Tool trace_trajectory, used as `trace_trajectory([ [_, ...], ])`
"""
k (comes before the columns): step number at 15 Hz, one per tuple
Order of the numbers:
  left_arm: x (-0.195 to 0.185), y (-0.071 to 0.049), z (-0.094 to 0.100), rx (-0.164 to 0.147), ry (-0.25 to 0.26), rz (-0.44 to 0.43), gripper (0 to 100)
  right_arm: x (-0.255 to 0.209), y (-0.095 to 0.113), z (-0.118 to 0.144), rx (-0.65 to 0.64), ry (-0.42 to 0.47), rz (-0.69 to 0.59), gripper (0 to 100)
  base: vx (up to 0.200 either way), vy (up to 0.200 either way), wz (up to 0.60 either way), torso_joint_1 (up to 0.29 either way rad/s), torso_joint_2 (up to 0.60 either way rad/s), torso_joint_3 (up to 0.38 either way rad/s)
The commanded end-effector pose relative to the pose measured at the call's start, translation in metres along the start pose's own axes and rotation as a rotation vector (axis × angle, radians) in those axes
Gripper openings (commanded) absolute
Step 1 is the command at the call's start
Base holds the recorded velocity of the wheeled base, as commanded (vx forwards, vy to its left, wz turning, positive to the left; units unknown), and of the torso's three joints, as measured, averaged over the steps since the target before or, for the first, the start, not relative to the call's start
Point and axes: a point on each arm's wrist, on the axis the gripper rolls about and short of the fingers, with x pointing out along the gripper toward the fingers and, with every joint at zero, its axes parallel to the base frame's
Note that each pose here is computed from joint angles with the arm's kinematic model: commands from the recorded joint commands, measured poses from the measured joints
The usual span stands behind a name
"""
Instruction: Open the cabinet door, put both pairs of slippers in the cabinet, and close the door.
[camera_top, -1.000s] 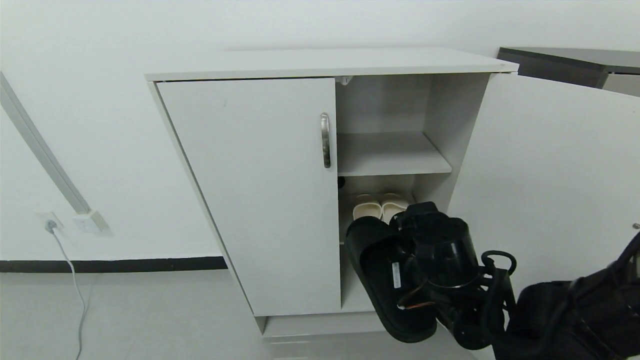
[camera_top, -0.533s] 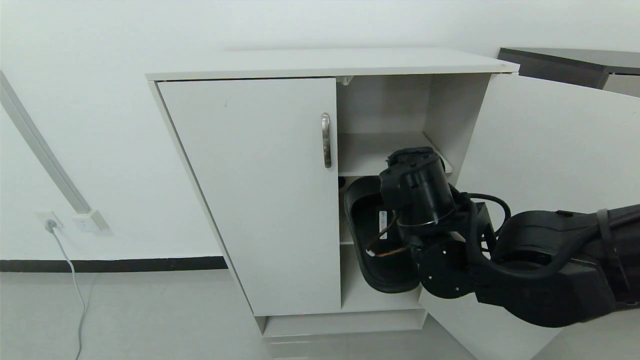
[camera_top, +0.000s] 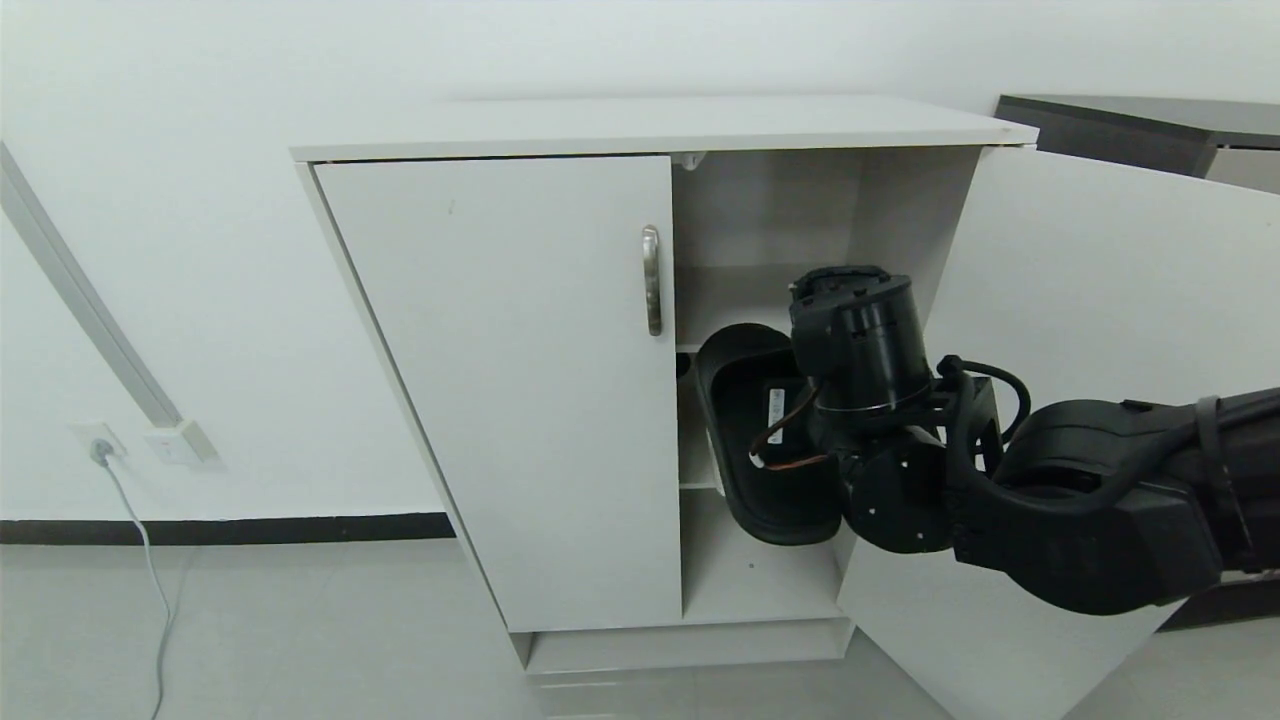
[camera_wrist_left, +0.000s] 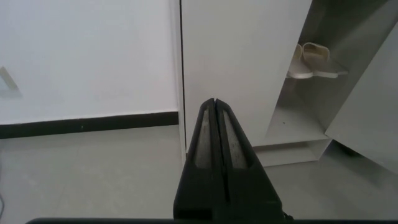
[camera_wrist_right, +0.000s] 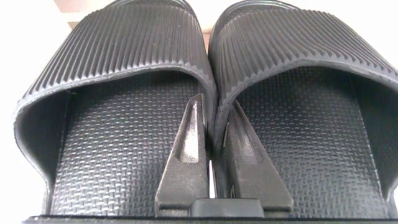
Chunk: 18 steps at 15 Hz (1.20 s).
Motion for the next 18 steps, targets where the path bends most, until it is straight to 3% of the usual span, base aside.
trace_trajectory([
  [1, 0.000, 0.000, 0.000, -0.001, 0.001, 0.000, 0, 0.000, 0.000, 0.000, 0.000, -0.001, 0.000, 0, 0.000, 0.000, 0.00, 0.000, 0.00, 0.000],
  [13, 0.000, 0.000, 0.000, -0.001, 0.001, 0.000, 0, 0.007, -0.003, 0.000, -0.004, 0.001, -0.019, 0, 0.183, 0.000, 0.00, 0.001, 0.00, 0.004],
  [18, 0.000, 0.000, 0.000, -0.001, 0.001, 0.000, 0, 0.035, 0.001, 0.005, -0.015, -0.010, -0.002, 0, 0.000, 0.000, 0.00, 0.000, 0.00, 0.000],
])
